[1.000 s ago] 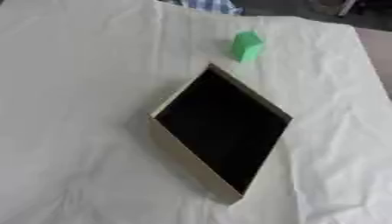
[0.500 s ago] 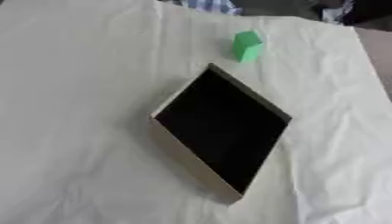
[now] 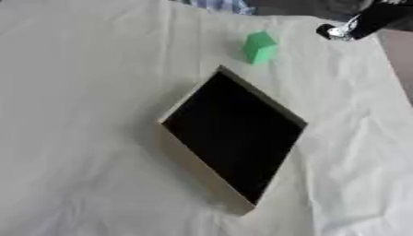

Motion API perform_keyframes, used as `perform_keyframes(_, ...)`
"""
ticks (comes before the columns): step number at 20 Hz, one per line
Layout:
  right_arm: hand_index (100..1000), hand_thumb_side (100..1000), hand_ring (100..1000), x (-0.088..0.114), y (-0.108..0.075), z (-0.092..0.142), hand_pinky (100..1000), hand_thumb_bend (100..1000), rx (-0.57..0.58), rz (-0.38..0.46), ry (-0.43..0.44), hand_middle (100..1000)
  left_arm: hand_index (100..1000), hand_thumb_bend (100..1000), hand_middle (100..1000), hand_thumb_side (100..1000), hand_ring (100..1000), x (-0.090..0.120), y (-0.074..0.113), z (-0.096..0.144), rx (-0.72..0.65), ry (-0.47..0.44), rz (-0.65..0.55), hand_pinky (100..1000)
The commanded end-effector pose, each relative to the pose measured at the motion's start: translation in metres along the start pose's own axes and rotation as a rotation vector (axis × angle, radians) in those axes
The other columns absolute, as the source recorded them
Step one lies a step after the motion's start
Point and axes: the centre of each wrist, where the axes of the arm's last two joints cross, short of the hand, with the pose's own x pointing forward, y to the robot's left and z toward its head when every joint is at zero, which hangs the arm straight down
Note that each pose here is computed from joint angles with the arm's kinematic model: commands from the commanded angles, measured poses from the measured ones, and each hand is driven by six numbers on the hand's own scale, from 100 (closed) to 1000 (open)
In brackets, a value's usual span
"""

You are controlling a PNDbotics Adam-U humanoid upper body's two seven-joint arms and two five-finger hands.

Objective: Pick up objects on the table and place them in the box.

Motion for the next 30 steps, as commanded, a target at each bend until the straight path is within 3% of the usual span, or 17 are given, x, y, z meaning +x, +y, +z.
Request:
perform_keyframes(1, 1000, 366, 864, 0.006, -0.018, 0.006, 858, 260, -0.033, 0.017, -0.008, 869, 791, 100, 667, 620, 695, 0.005, 0.002, -0.005, -0.011, -0.024, -0.001, 567)
perform_keyframes(14, 1000, 365, 857, 0.018, -0.012, -0.018, 853, 263, -0.033, 0.027, -0.061, 860, 790, 100, 666, 632, 693, 0.006, 0.000, -0.007, -0.020, -0.030, 0.005, 565)
perform_keyframes(30, 1000, 339, 884, 0.018, -0.013, -0.018, 873, 321, -0.034, 0.108, -0.033, 893, 789, 100, 663, 646, 688, 0.008, -0.002, -0.010, -0.042, -0.042, 0.008, 560)
